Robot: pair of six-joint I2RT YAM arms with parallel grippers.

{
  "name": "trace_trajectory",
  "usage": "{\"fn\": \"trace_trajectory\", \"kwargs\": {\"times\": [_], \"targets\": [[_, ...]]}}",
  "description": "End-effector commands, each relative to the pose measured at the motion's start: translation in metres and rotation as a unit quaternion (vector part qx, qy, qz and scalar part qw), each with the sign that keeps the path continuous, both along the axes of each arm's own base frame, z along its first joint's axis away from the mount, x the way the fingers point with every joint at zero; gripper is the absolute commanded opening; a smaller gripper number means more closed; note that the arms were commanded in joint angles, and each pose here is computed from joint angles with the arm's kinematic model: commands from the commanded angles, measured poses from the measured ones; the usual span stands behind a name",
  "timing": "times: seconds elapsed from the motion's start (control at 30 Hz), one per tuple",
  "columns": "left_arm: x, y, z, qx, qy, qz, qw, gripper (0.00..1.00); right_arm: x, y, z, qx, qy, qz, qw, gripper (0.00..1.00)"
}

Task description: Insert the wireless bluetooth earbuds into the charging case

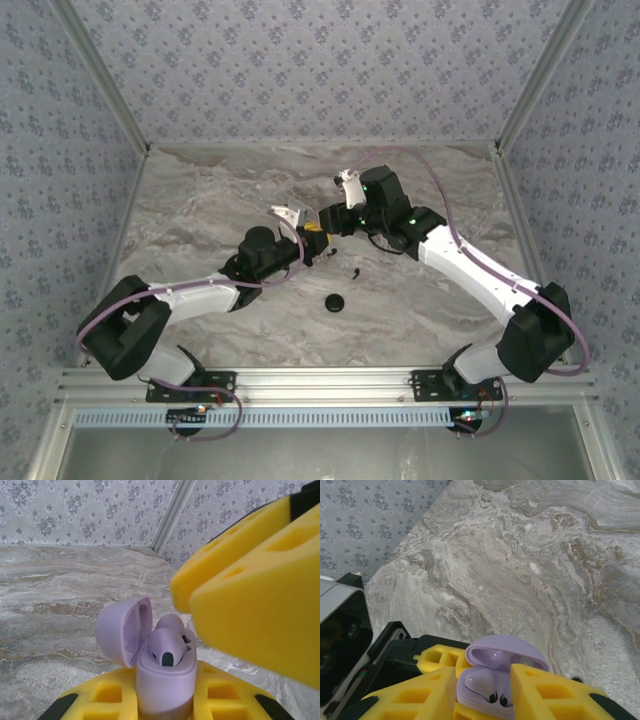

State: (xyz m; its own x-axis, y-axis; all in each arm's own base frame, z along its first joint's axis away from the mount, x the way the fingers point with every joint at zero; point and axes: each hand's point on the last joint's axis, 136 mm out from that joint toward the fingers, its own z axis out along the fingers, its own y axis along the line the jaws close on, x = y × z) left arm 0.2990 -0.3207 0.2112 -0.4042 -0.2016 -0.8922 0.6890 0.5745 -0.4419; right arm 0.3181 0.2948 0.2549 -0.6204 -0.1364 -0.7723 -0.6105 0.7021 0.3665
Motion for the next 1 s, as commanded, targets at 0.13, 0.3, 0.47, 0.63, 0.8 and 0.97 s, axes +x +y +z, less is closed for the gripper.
{"fn": "trace_trajectory", "kwargs": {"times": [0.13, 0.3, 0.47, 0.63, 0.8, 0.97], "targets": [[-0.01, -0.005, 0.022, 0.012, -0.037, -0.034, 0.999, 0.2, -0.002, -0.037, 0.029, -0.004, -0.036, -0.032, 0.999, 0.34], [-0.017, -0.009, 0.027, 0.008, -0.039, -0.072, 0.997, 0.2, 0.004, -0.069, 0.007, -0.006, 0.002, -0.056, 0.998, 0.35], [-0.027, -0.014, 0.036, 0.006, -0.054, -0.121, 0.991, 0.2, 0.007, -0.084, -0.012, 0.002, 0.048, -0.037, 0.998, 0.37], [-0.038, -0.022, 0.046, 0.001, -0.066, -0.166, 0.984, 0.2, 0.011, -0.088, -0.031, -0.001, 0.085, -0.022, 0.996, 0.35], [-0.048, -0.027, 0.054, -0.008, -0.076, -0.201, 0.977, 0.21, 0.009, -0.08, -0.037, 0.012, 0.098, 0.01, 0.995, 0.29], [-0.055, -0.029, 0.057, -0.011, -0.081, -0.224, 0.971, 0.21, 0.005, -0.073, -0.036, 0.029, 0.101, 0.039, 0.994, 0.26]]}}
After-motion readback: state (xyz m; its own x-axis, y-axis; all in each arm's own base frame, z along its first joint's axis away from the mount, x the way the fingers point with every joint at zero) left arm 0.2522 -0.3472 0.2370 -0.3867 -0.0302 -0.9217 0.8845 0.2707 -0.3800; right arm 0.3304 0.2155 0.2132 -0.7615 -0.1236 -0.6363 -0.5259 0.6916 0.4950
